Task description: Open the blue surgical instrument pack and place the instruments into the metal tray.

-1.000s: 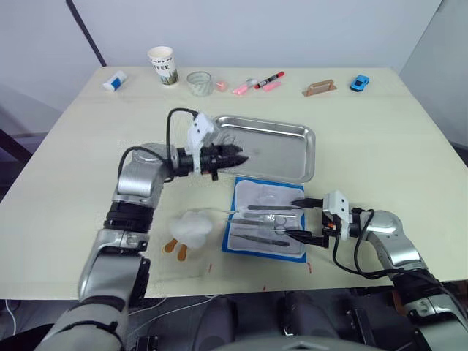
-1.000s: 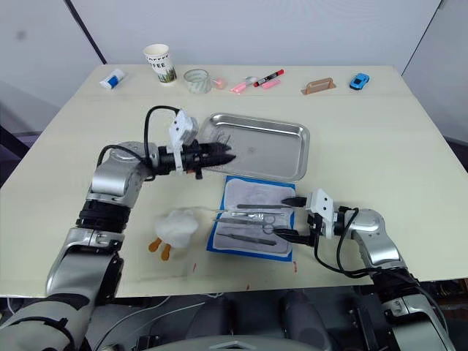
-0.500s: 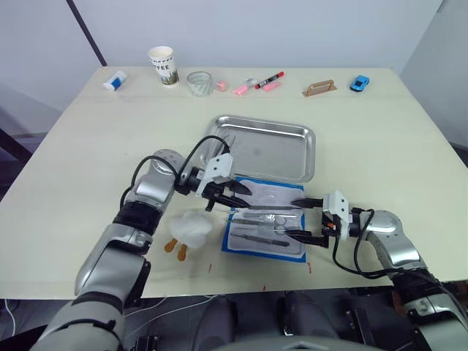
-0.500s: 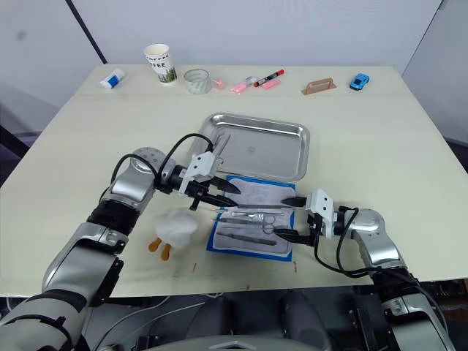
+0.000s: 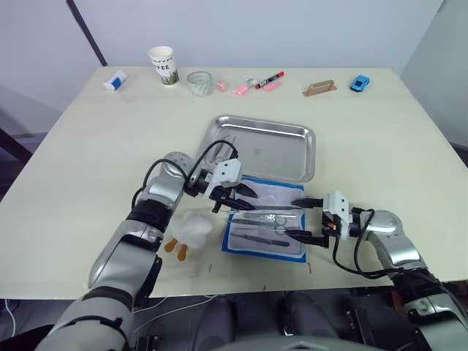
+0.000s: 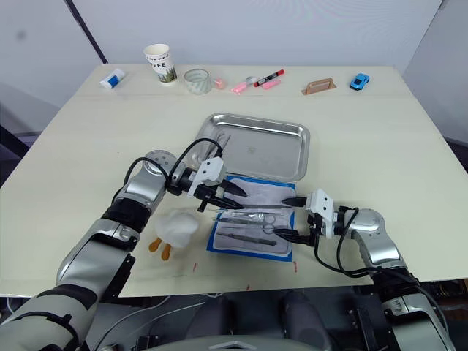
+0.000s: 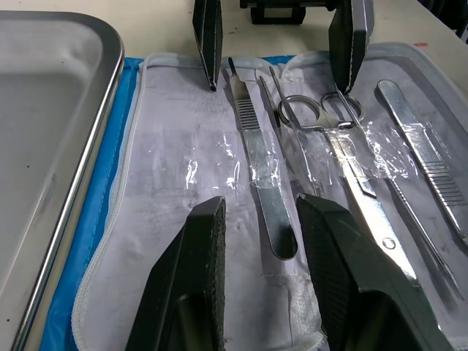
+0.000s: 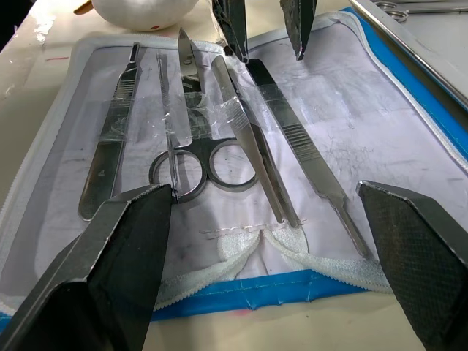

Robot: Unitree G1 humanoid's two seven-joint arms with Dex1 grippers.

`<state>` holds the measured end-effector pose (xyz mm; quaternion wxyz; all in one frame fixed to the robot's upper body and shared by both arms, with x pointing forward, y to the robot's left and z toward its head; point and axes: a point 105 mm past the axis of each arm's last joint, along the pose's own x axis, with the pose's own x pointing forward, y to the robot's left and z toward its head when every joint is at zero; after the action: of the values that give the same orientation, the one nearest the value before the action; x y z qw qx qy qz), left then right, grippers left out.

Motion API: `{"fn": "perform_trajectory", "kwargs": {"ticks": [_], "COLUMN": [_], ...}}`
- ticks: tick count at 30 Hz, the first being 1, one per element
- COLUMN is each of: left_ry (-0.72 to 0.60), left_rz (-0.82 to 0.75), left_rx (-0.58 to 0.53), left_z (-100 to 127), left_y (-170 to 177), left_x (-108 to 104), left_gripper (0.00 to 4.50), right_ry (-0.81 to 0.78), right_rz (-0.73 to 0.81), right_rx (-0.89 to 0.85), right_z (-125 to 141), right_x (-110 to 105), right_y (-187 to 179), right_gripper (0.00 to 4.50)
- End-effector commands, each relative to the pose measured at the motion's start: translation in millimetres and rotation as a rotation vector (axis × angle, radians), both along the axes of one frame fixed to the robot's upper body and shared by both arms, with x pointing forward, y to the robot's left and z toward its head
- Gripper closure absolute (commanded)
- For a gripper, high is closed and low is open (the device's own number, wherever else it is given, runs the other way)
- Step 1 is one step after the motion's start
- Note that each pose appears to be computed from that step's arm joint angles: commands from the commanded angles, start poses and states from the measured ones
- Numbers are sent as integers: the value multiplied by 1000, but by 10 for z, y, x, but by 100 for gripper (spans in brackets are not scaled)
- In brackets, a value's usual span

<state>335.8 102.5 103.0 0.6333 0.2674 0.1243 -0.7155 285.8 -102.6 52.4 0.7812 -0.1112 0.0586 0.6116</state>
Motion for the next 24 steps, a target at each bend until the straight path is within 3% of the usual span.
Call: {"fn": "perform_trajectory", "kwargs": {"ticks": [1,16,18,19,21,24], "left_ry": [-10,12,8,5,-2,-9], "left_rz": [-28,-20,-10,-3,8,18], "left_rx": [14,10,12,15,17,10], "left_z": [-28,-176,-183,-185,-183,-166], "left_y": [-10,-75,-70,-65,-58,-60], "left_x": [-29,-85,-66,-52,-30,-8], "left_gripper": [287,287,364,423,448,448], "right_ry": [153,154,154,154,154,154], "right_rz": [-22,-25,-25,-24,-23,-22], "right_rx": [-93,-90,-91,-91,-92,-93], "right_z": [-411,-410,-409,-409,-408,-408], "right_x": [-137,-148,-147,-146,-145,-145], "right_y": [-62,-62,-60,-59,-59,-57], "right_gripper": [9,9,9,9,9,9]}}
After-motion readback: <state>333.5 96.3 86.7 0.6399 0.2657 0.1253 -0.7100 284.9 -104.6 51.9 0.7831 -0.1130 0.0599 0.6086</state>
